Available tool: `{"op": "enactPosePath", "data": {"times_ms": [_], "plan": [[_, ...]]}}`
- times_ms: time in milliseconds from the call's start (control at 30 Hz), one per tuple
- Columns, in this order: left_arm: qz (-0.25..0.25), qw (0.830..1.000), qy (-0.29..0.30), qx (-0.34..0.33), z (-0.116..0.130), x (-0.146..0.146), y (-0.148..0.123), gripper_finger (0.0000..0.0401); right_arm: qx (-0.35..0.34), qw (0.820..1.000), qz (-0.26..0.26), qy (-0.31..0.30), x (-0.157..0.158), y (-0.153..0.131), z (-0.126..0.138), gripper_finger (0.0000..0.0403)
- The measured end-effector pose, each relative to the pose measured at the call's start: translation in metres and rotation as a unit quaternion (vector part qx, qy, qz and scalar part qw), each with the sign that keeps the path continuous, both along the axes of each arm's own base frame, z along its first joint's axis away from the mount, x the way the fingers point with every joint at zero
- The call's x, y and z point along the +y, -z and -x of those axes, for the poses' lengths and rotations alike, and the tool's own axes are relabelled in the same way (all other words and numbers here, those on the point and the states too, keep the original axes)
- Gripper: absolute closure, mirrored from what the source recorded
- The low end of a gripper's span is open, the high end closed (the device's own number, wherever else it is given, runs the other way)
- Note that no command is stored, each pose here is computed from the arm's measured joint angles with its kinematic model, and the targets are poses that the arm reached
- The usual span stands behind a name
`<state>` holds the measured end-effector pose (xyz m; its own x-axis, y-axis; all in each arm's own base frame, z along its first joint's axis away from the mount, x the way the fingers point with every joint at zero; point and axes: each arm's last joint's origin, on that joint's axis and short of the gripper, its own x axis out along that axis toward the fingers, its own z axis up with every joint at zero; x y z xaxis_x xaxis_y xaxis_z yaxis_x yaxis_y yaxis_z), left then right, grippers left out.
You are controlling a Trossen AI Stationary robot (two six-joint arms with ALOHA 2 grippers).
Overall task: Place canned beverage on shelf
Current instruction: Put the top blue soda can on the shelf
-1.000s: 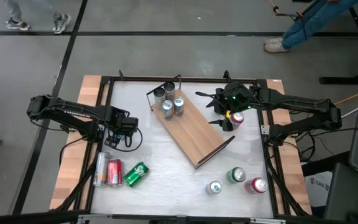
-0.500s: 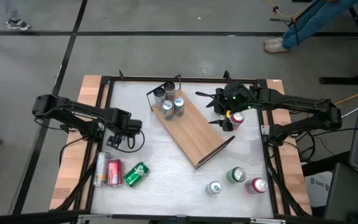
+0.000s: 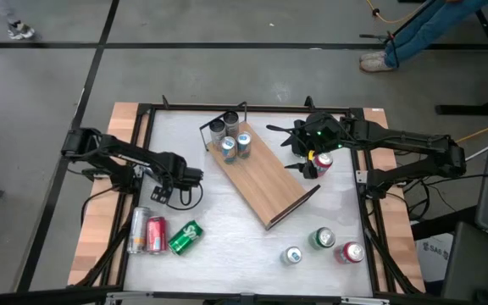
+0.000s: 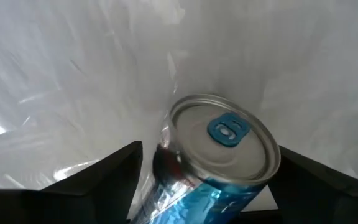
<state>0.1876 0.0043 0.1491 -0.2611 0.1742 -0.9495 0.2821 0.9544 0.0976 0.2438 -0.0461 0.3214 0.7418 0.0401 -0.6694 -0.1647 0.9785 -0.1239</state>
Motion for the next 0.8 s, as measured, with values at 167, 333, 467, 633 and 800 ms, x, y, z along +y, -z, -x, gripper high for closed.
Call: {"op": "enactPosePath", "data": {"times_ms": [167, 333, 467, 633, 800], "plan": [[-0.002, 1.000, -0.001, 0.002, -0.001, 0.000, 0.002, 0.0140, 0.000, 1.000, 0.000, 0.000, 0.000, 0.000, 0.000, 0.0061], [-0.023, 0.999, -0.019, -0.015, -0.004, 0.001, 0.001, 0.0179, 0.000, 1.000, 0.000, 0.000, 0.000, 0.000, 0.000, 0.0061], [-0.041, 0.994, -0.069, -0.076, -0.016, 0.002, -0.003, 0.0184, 0.000, 1.000, 0.000, 0.000, 0.000, 0.000, 0.000, 0.0061], [-0.051, 0.974, -0.156, -0.160, -0.029, 0.002, -0.010, 0.0184, 0.000, 1.000, 0.000, 0.000, 0.000, 0.000, 0.000, 0.0061], [-0.059, 0.945, -0.206, -0.246, -0.043, 0.001, -0.023, 0.0184, 0.000, 1.000, 0.000, 0.000, 0.000, 0.000, 0.000, 0.0061]]}}
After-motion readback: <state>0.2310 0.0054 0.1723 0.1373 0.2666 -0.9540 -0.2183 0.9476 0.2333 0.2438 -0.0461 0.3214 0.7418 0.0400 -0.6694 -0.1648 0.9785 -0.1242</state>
